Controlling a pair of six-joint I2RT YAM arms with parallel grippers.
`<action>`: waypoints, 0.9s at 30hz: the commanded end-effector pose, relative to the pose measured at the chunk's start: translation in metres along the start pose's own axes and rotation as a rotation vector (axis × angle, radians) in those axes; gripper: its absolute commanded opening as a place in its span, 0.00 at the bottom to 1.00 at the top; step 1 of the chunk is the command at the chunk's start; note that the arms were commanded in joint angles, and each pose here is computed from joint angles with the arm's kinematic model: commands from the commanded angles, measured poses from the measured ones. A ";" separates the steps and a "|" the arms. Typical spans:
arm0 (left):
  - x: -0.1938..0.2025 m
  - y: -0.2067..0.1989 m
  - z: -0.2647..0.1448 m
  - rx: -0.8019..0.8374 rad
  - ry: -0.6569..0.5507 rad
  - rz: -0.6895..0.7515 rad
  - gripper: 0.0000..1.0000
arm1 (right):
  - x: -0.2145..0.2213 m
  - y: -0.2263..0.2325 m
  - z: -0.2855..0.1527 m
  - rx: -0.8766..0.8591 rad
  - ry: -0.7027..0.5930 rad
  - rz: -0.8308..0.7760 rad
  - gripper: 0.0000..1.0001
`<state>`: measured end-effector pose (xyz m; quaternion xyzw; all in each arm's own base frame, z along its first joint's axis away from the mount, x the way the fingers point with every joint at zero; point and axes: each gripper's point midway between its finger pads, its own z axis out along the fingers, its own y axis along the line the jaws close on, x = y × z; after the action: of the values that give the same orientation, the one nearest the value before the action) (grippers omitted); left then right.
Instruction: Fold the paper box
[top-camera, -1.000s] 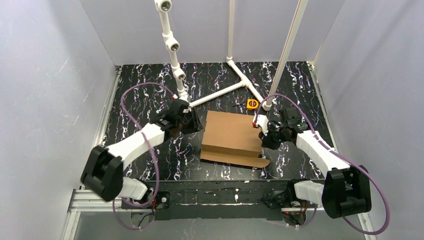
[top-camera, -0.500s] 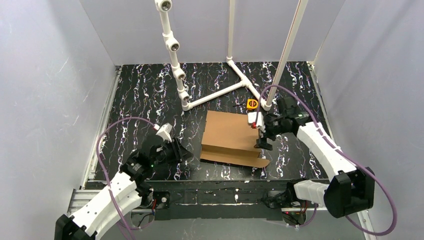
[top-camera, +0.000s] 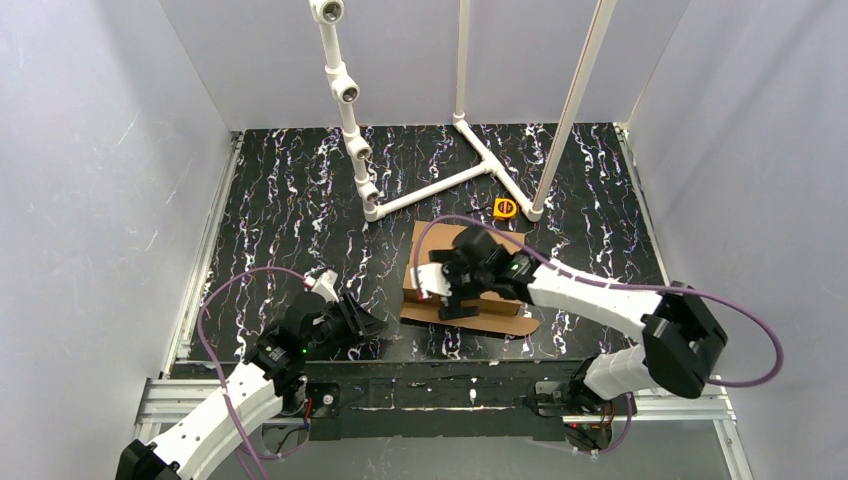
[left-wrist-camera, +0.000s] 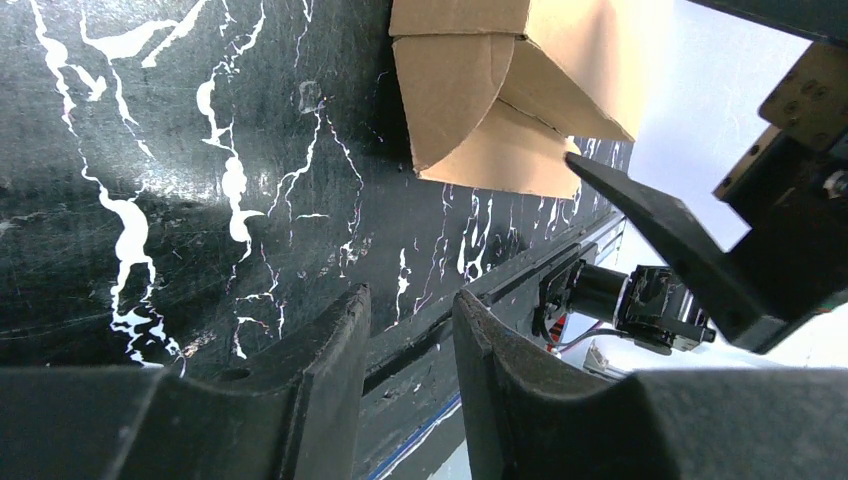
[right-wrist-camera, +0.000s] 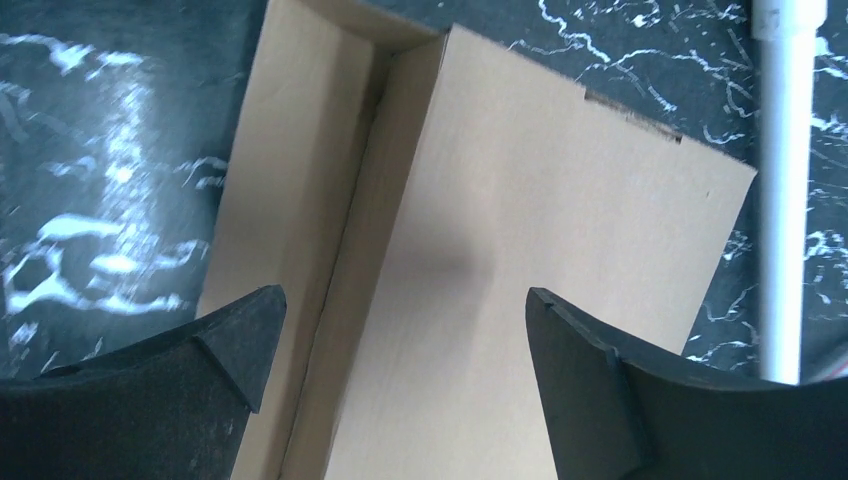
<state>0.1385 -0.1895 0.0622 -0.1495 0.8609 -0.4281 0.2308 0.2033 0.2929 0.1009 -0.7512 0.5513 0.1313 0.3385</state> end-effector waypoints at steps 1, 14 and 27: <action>-0.006 -0.008 -0.005 0.002 -0.021 0.010 0.34 | -0.011 -0.047 0.012 0.299 0.048 0.026 0.98; -0.022 -0.032 -0.019 0.128 -0.135 0.065 0.97 | -0.022 -0.122 0.048 0.686 0.052 0.355 0.71; -0.018 -0.089 -0.033 0.350 -0.100 0.463 0.89 | -0.020 -0.115 -0.077 0.226 -0.186 0.352 0.98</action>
<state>0.1435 -0.1954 0.1215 -0.0371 0.8031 -0.4841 0.3453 0.3040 0.3314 0.1828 -0.5566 0.6778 0.1578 0.4537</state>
